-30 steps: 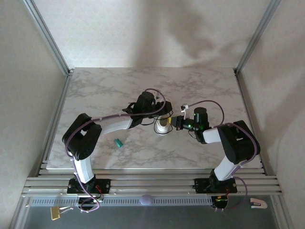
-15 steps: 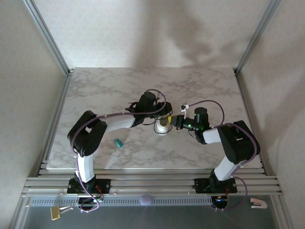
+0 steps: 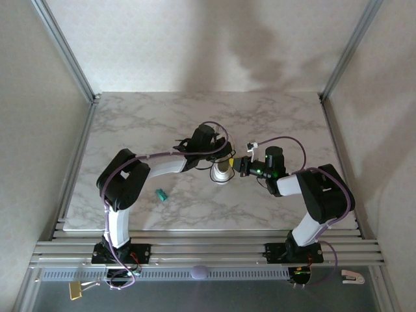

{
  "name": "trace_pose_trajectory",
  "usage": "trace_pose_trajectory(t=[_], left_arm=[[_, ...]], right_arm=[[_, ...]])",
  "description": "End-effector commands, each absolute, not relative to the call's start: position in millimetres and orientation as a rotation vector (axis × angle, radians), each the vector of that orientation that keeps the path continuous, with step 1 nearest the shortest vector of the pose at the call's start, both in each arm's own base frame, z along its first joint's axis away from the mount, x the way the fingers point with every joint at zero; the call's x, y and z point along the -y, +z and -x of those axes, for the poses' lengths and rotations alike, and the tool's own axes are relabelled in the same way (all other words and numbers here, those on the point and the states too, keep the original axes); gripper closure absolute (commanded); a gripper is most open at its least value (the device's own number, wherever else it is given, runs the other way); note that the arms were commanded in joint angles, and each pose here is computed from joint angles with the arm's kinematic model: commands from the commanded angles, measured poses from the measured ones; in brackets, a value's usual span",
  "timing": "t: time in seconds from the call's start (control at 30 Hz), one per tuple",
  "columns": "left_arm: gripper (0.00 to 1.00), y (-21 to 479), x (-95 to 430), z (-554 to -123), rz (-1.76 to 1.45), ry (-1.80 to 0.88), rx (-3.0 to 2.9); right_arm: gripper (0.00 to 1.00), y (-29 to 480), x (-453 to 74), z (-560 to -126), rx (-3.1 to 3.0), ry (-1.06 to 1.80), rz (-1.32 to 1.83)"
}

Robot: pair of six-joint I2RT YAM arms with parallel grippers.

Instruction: Tie the shoes

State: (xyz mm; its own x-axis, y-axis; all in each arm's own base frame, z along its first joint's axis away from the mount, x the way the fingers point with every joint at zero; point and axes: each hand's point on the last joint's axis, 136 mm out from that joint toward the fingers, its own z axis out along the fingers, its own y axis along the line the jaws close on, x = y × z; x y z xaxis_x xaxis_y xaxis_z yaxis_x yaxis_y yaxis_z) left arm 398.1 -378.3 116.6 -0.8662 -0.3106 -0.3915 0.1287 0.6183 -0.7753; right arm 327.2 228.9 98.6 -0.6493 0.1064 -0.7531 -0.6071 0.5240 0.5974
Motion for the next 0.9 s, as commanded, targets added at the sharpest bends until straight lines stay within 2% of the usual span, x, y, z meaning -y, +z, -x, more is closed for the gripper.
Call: trace_pose_trajectory(t=[0.0,0.03,0.13,0.23,0.37,0.57,0.87], left_arm=[[1.00,128,377,-403,0.131,-1.177,-2.321],[1.00,132,376,-403,0.128,-1.173,-2.311],[1.00,145,371,-402,0.114,-1.162,-2.276],[1.00,159,368,-401,0.095,-1.159,-2.240],[1.00,175,368,-399,0.074,-1.175,-2.200],[1.00,193,366,-397,0.060,-1.192,-2.161],[1.00,206,366,-395,0.053,-1.215,-2.135]], right_arm=[[1.00,101,-226,-322,-1.981,1.172,0.416],[0.98,100,-224,-322,-1.992,1.157,0.407],[0.80,91,-210,-318,-2.040,1.062,0.354],[0.68,91,-194,-312,-2.052,0.955,0.313],[0.65,116,-188,-307,-2.006,0.887,0.357],[0.64,164,-208,-307,-1.901,0.916,0.517],[0.64,176,-235,-322,-1.839,0.954,0.593]])
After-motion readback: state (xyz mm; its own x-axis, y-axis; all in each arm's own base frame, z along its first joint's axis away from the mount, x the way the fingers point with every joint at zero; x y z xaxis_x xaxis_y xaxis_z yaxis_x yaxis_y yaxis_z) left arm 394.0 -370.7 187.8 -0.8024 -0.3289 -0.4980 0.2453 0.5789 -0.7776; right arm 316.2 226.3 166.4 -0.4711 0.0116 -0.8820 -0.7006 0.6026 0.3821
